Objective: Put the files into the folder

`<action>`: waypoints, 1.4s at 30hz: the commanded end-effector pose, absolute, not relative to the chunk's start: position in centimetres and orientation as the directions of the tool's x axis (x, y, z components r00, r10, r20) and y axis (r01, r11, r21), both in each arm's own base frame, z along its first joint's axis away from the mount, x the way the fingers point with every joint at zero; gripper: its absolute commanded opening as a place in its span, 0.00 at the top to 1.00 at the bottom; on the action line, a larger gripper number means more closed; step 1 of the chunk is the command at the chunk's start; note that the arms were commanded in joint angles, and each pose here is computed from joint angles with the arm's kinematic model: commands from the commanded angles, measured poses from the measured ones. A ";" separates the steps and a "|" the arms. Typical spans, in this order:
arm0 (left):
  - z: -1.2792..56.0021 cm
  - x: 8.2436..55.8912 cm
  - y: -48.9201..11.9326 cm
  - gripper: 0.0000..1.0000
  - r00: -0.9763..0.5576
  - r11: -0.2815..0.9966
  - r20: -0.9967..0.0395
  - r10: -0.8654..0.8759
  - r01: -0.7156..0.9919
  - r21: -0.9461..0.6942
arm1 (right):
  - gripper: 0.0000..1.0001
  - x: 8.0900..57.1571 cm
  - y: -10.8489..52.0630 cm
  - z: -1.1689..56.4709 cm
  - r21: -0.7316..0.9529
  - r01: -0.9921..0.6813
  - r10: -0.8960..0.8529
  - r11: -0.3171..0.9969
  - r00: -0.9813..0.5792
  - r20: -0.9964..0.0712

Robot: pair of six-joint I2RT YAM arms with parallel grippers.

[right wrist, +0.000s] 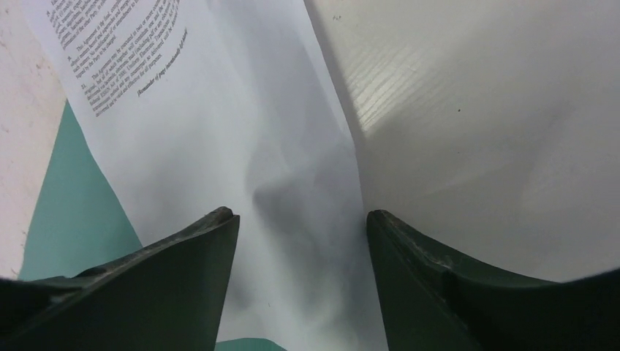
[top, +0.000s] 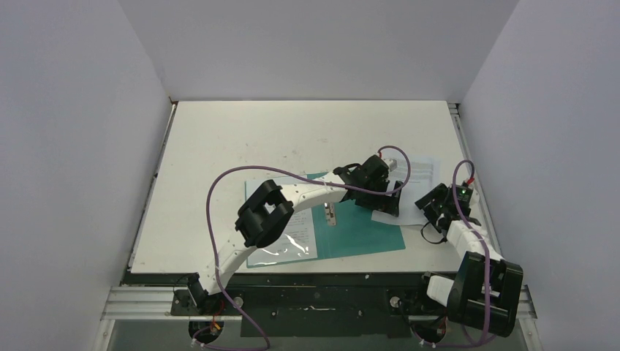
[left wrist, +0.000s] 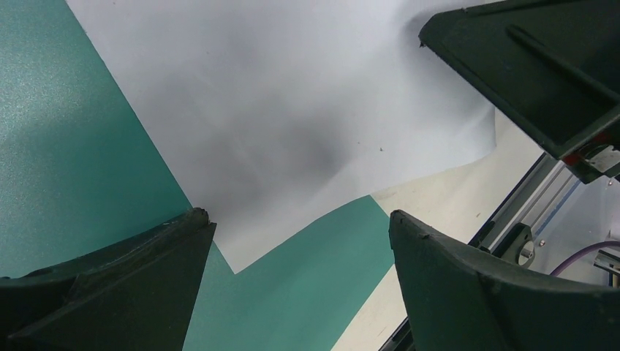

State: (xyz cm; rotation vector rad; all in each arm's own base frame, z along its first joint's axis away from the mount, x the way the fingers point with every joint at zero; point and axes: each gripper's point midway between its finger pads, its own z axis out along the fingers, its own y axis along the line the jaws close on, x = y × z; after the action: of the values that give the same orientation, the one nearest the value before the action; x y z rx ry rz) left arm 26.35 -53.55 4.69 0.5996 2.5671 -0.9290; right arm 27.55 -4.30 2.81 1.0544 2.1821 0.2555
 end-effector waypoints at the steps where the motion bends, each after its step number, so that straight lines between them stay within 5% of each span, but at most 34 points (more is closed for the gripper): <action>1: 1.9 25.2 -52.4 0.09 -0.864 0.719 -0.390 0.318 0.488 -0.495 | 0.42 27.5 -4.1 3.8 0.466 0.591 0.745 0.659 -0.428 -0.511; 6: 3.8 25.3 -52.5 0.09 -0.859 0.701 -0.412 0.305 0.495 -0.513 | 0.66 27.9 -4.2 5.5 0.481 0.576 0.742 0.662 -0.408 -0.533; 15: 10.2 26.3 -51.5 0.09 -0.836 0.669 -0.495 0.238 0.510 -0.541 | 0.84 29.0 -4.1 9.3 0.530 0.523 0.737 0.668 -0.365 -0.568; 30: 22.3 29.7 -43.5 0.07 -0.814 0.590 -0.580 -0.038 0.450 -0.670 | 0.86 31.5 -0.5 20.7 0.679 0.203 0.705 0.705 -0.303 -0.641; 42: 28.7 29.7 -36.0 0.04 -0.785 0.431 -0.546 -0.293 0.401 -0.808 | 0.86 31.2 8.9 31.9 0.711 -0.191 0.647 0.677 -0.306 -0.698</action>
State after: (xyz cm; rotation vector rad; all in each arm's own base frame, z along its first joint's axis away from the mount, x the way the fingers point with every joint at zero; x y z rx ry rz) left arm 29.82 -37.18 23.66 0.1400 2.2318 -1.2174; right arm 31.46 5.88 25.76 0.5120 1.8334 0.7552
